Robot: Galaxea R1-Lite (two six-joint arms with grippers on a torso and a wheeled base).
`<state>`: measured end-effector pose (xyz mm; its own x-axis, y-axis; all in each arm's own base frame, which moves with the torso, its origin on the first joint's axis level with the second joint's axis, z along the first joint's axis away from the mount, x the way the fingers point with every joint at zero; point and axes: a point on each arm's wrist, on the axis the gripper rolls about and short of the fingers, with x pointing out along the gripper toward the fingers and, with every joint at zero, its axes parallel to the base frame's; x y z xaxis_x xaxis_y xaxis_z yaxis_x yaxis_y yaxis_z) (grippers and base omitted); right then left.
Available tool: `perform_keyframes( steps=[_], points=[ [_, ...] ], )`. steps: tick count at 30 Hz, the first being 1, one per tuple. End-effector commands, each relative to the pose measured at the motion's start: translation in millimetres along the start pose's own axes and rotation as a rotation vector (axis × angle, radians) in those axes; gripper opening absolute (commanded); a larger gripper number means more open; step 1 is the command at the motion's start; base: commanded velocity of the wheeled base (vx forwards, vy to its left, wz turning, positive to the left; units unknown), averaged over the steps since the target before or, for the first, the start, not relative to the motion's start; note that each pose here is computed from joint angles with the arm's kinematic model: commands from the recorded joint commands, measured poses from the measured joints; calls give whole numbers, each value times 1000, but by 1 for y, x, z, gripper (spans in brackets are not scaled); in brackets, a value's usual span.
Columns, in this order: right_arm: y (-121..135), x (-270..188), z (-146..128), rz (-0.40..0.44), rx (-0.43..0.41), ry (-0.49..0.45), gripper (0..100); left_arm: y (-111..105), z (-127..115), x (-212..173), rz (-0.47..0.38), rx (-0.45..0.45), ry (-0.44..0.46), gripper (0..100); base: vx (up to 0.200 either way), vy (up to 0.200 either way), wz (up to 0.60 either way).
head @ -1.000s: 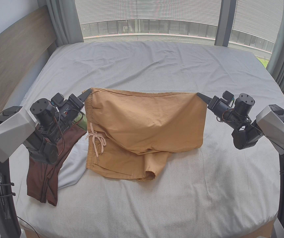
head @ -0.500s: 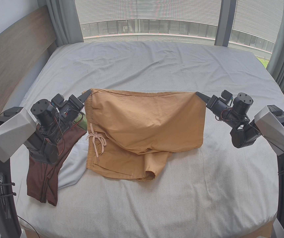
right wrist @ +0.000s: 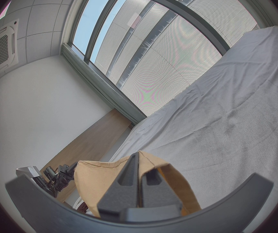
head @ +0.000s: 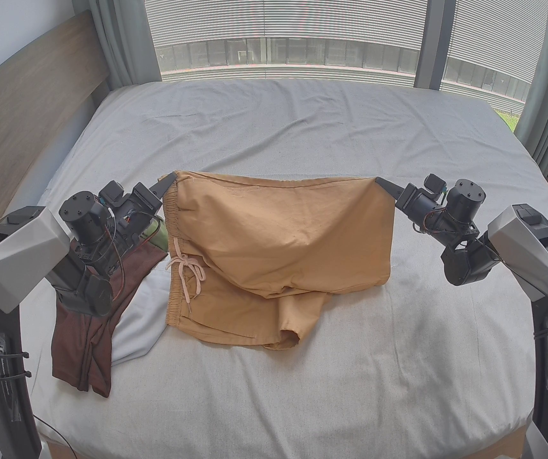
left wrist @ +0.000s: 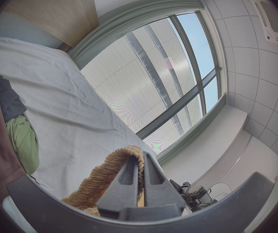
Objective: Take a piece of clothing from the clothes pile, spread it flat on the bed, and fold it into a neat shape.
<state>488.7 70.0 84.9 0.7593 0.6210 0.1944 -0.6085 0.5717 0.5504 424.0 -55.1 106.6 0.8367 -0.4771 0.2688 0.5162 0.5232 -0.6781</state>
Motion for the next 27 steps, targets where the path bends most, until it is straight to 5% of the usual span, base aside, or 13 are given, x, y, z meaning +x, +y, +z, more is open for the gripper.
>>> perform_keyframes(
  steps=[1, 26, 27],
  points=[
    [-1, 0, 1, 0, -4, -4, 0, -1, 1, 0, -2, 1, -1, 0, 0, 0, 0],
    [-6, 1, -1, -2, -5, -7, 0, 3, -3, -1, 9, -5, 6, 0, 0, 0, 0],
    [-7, 2, -2, -2, -5, -7, 0, 3, -3, 0, 9, -4, 4, 100, 0, 0, 0]
  ],
)
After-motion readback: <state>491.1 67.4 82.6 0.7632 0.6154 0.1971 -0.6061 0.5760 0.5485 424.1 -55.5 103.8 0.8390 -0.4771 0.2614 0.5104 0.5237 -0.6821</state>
